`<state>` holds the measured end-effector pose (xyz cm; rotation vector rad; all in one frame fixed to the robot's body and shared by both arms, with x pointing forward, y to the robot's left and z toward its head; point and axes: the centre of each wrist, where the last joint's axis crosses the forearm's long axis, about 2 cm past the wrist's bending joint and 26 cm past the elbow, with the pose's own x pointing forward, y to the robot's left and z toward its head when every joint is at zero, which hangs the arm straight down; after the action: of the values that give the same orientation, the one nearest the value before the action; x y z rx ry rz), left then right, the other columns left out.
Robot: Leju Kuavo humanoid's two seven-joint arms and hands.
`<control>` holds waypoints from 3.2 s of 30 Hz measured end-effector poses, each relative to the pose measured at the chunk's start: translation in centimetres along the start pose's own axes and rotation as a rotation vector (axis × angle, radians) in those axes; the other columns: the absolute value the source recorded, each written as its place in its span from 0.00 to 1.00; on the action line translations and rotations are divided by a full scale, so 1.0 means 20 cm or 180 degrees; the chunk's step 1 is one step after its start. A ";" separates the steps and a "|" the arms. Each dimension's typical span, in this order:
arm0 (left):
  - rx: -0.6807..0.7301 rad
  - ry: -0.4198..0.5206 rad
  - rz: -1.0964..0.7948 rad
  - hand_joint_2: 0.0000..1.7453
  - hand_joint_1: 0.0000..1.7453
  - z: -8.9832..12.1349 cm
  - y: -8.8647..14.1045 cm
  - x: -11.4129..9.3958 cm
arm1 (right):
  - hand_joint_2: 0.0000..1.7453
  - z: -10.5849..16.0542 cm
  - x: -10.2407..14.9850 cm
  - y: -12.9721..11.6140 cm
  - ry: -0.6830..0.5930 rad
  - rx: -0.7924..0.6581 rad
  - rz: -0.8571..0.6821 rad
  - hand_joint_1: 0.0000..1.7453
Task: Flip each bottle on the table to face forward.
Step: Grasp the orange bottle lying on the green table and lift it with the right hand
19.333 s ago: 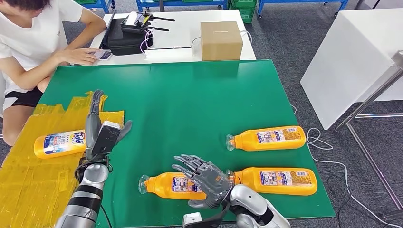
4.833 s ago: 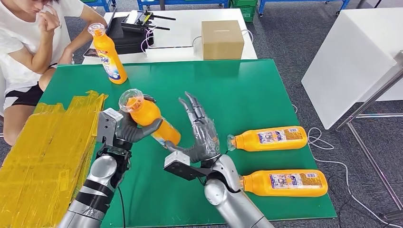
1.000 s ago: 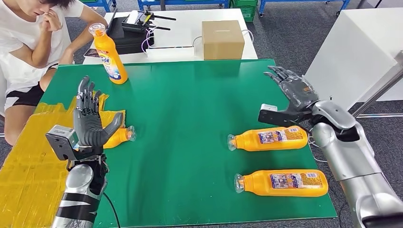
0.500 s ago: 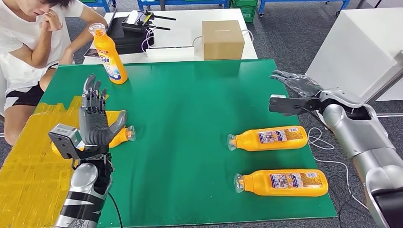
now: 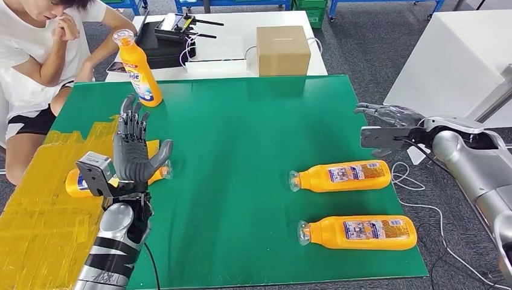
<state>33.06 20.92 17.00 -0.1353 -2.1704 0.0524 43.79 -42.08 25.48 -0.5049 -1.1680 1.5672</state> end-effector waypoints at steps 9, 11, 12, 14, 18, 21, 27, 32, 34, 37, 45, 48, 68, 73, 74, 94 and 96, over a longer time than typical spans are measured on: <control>0.0016 0.0092 0.0048 1.00 0.00 -0.01 -0.02 -0.03 | 1.00 -0.02 -0.05 0.13 0.0164 0.0135 0.0033 0.00; 0.0016 0.0105 0.0049 1.00 0.00 -0.01 -0.02 -0.04 | 1.00 -0.02 -0.05 0.14 0.0180 0.0162 0.0033 0.00; 0.0015 0.0110 0.0049 1.00 0.00 -0.01 -0.02 -0.04 | 1.00 -0.02 -0.05 0.14 0.0186 0.0174 0.0035 0.00; 0.0013 0.0118 0.0048 1.00 0.00 -0.02 -0.02 -0.04 | 1.00 -0.03 -0.06 0.15 0.0196 0.0198 0.0041 0.00; 0.0008 0.0129 0.0050 1.00 0.00 -0.02 -0.03 -0.05 | 1.00 -0.03 -0.06 0.18 0.0248 0.0236 0.0052 0.00; 0.0008 0.0148 0.0060 1.00 0.00 -0.03 -0.03 -0.05 | 1.00 -0.05 -0.07 0.22 0.0311 0.0240 0.0076 0.00; 0.0005 0.0204 0.0074 1.00 0.00 -0.04 -0.05 -0.06 | 1.00 -0.15 -0.02 0.37 0.0423 0.0204 0.0223 0.00; 0.0006 0.0251 0.0075 1.00 0.00 -0.04 -0.06 -0.07 | 1.00 -0.23 0.05 0.48 0.0451 0.0295 0.0236 0.00; 0.0009 0.0267 0.0077 1.00 0.00 -0.04 -0.06 -0.08 | 1.00 -0.25 0.07 0.50 0.0451 0.0345 0.0219 0.00; 0.0023 0.0292 0.0081 1.00 0.00 -0.03 -0.06 -0.08 | 1.00 -0.26 0.08 0.53 0.0455 0.0391 0.0210 0.00; 0.0037 0.0335 0.0093 1.00 0.00 -0.03 -0.06 -0.10 | 1.00 -0.29 0.11 0.62 0.0491 0.0488 0.0200 0.00; 0.0037 0.0348 0.0097 1.00 0.00 -0.03 -0.06 -0.10 | 1.00 -0.29 0.11 0.64 0.0528 0.0535 0.0208 0.03; 0.0055 0.0467 0.0131 1.00 0.00 -0.03 -0.06 -0.12 | 1.00 -0.33 0.16 0.69 0.0858 0.0400 0.0527 1.00; 0.0055 0.0478 0.0121 1.00 0.00 -0.03 -0.06 -0.13 | 1.00 -0.35 0.20 0.71 0.0834 0.0184 0.0558 1.00; 0.0055 0.0479 0.0120 1.00 0.00 -0.03 -0.06 -0.13 | 1.00 -0.35 0.20 0.72 0.0830 0.0174 0.0549 1.00; 0.0011 0.0529 -0.0075 1.00 0.00 -0.01 -0.05 -0.09 | 1.00 -0.39 0.48 0.72 0.0587 -0.2121 -0.0528 1.00; -0.0010 0.0551 -0.0103 1.00 0.00 -0.01 -0.05 -0.08 | 1.00 -0.38 0.53 0.72 0.0475 -0.2405 -0.0975 1.00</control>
<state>34.12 19.72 15.86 -0.1026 -1.9993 0.0181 39.21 -28.50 12.33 -0.8640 -1.6203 0.7768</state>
